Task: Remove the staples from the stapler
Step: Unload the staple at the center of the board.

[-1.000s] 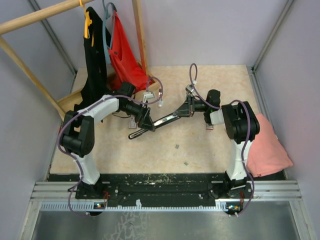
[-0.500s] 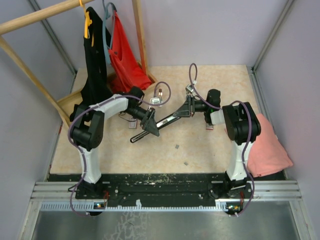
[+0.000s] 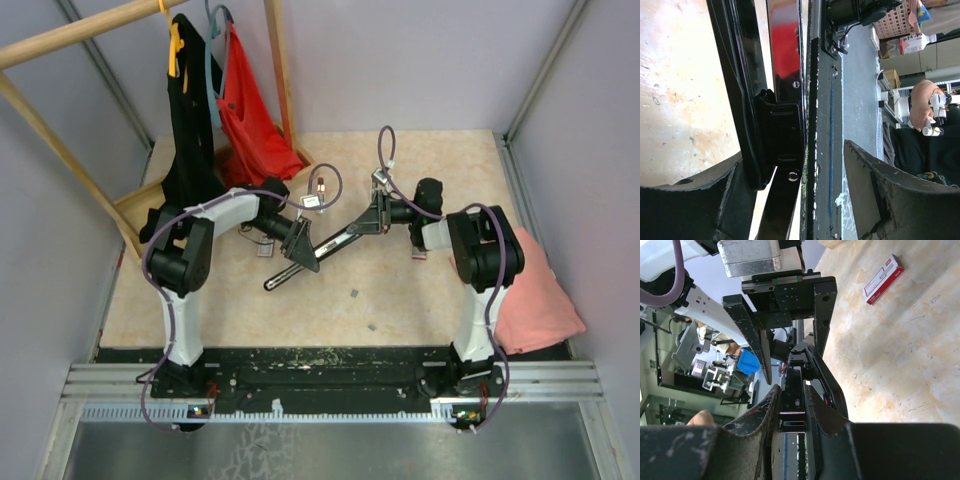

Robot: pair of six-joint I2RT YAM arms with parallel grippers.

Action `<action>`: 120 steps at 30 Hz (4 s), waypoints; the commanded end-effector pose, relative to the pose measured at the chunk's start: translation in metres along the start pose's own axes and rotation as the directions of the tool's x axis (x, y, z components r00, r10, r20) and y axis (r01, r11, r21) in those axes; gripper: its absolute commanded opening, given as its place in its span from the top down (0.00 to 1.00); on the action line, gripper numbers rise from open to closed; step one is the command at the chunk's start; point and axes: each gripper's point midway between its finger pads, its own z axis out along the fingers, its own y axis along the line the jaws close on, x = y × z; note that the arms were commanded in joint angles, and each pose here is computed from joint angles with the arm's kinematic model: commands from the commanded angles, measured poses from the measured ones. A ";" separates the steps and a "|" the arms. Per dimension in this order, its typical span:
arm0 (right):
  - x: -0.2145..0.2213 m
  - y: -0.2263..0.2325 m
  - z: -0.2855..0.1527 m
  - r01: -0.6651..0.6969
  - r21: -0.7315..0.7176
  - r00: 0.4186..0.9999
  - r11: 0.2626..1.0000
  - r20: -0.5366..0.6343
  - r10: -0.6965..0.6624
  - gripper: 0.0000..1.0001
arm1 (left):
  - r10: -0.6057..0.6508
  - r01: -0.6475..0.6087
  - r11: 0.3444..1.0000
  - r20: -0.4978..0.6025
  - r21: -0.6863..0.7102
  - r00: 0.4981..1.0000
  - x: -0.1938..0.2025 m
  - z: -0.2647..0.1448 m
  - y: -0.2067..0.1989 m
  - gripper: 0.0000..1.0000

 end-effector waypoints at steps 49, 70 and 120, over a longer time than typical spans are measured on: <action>-0.019 0.028 -0.010 0.216 -0.011 0.975 0.976 0.053 -0.215 0.68 | 0.052 -0.051 0.980 0.002 -0.194 0.999 -0.015 -0.022 0.020 1.00; -0.046 -0.037 -0.050 0.118 0.302 0.979 0.946 0.126 -0.162 0.51 | 0.120 -0.142 0.877 -0.077 -0.460 0.990 -0.009 -0.044 0.060 1.00; -0.060 -0.063 -0.083 0.036 0.448 0.963 0.893 0.222 -0.150 0.47 | 0.328 -0.760 -0.142 -0.754 -0.634 0.569 0.033 -0.028 0.098 1.00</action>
